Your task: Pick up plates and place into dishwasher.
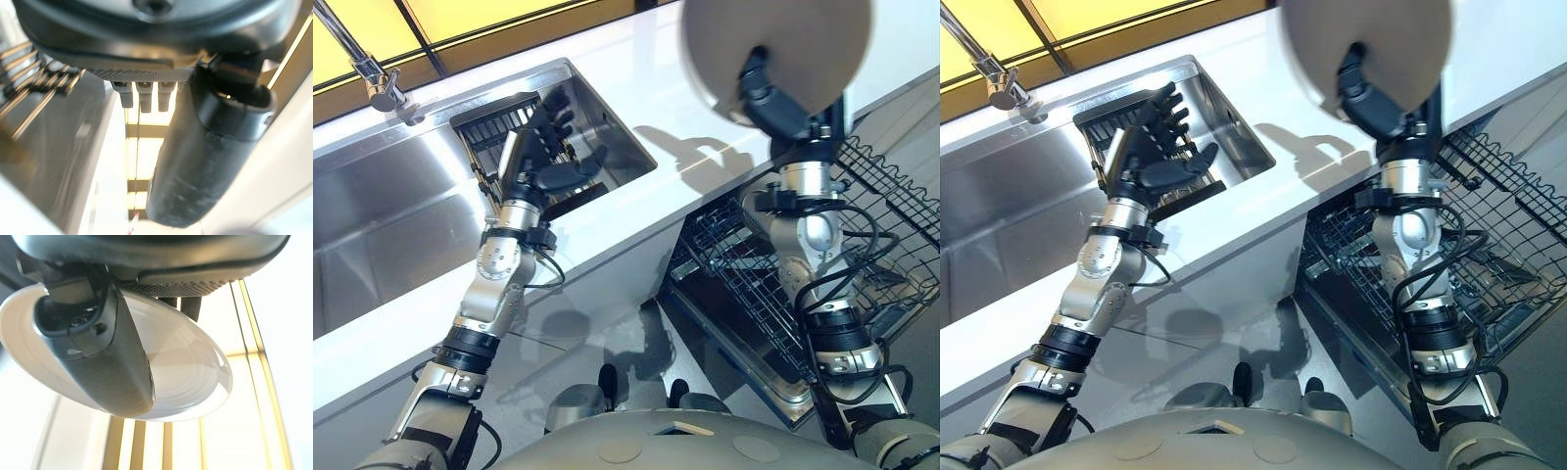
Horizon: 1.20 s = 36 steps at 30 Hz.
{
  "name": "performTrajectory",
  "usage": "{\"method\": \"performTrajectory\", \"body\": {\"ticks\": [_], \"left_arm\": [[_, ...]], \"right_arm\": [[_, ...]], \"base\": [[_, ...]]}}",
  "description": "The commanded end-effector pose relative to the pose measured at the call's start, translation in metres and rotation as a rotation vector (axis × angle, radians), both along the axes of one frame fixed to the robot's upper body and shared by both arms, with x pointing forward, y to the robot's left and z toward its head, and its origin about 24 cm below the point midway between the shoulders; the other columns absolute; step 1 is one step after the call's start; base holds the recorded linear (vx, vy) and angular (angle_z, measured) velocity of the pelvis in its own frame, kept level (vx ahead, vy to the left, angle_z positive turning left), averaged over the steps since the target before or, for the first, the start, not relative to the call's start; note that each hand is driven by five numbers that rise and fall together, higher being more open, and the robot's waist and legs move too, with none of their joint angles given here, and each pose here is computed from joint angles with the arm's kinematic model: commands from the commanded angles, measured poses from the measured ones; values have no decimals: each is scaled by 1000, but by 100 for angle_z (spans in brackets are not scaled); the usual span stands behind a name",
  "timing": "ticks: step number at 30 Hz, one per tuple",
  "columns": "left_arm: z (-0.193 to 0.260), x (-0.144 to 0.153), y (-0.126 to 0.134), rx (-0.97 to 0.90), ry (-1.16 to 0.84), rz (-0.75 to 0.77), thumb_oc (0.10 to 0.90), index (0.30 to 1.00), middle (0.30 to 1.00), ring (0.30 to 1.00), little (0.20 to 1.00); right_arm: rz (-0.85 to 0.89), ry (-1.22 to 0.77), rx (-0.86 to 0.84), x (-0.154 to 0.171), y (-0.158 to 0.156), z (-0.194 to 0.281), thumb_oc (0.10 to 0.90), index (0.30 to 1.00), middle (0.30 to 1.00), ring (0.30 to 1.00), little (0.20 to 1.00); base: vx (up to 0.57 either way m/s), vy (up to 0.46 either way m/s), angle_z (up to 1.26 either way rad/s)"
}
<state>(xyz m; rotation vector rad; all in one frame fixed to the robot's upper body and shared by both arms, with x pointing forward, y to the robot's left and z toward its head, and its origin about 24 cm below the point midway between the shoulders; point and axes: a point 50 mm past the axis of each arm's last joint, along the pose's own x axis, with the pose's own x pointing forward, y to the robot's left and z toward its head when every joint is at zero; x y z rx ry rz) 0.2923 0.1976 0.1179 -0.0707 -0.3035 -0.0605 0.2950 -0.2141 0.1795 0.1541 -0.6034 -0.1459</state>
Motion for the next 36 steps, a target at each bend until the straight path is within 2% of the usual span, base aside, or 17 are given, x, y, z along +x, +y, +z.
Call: {"method": "performTrajectory", "body": {"ticks": [1, 3, 8, 13, 18, 26, 36], "left_arm": [[47, 7, 28, 15, -185, 70, 800, 900, 900, 900, 900], [52, 6, 43, 24, -189, 109, 800, 900, 900, 900, 900], [61, 0, 74, 55, -210, 218, 800, 900, 900, 900, 900], [66, -11, 95, 122, -232, 333, 800, 900, 900, 900, 900], [69, -21, 114, 194, -235, 431, 800, 900, 900, 900, 900], [58, -40, 138, 160, -200, 541, 800, 900, 900, 900, 900], [33, -46, 142, 102, -151, 588, 800, 900, 900, 900, 900]], "right_arm": [[-177, -272, -18, -11, -33, 53, 100, 300, 300, 300, 200], [-264, -241, -24, -14, -52, 49, 100, 300, 300, 300, 200], [-494, -90, -167, -19, -90, 30, 100, 300, 300, 300, 200], [-575, 81, -256, -31, -116, 1, 100, 300, 300, 300, 200], [-534, 194, -323, -42, -120, -25, 100, 300, 300, 300, 200], [-354, 364, -494, -60, -104, -66, 100, 300, 300, 300, 200], [-251, 588, -630, -61, -94, -107, 100, 300, 300, 300, 200]], "base": [[-11, -8, -4], [-24, 0, -4], [-25, 14, -5], [-1, 3, -1], [-6, 30, -6], [-22, 41, -18], [-35, 40, -10]]}}
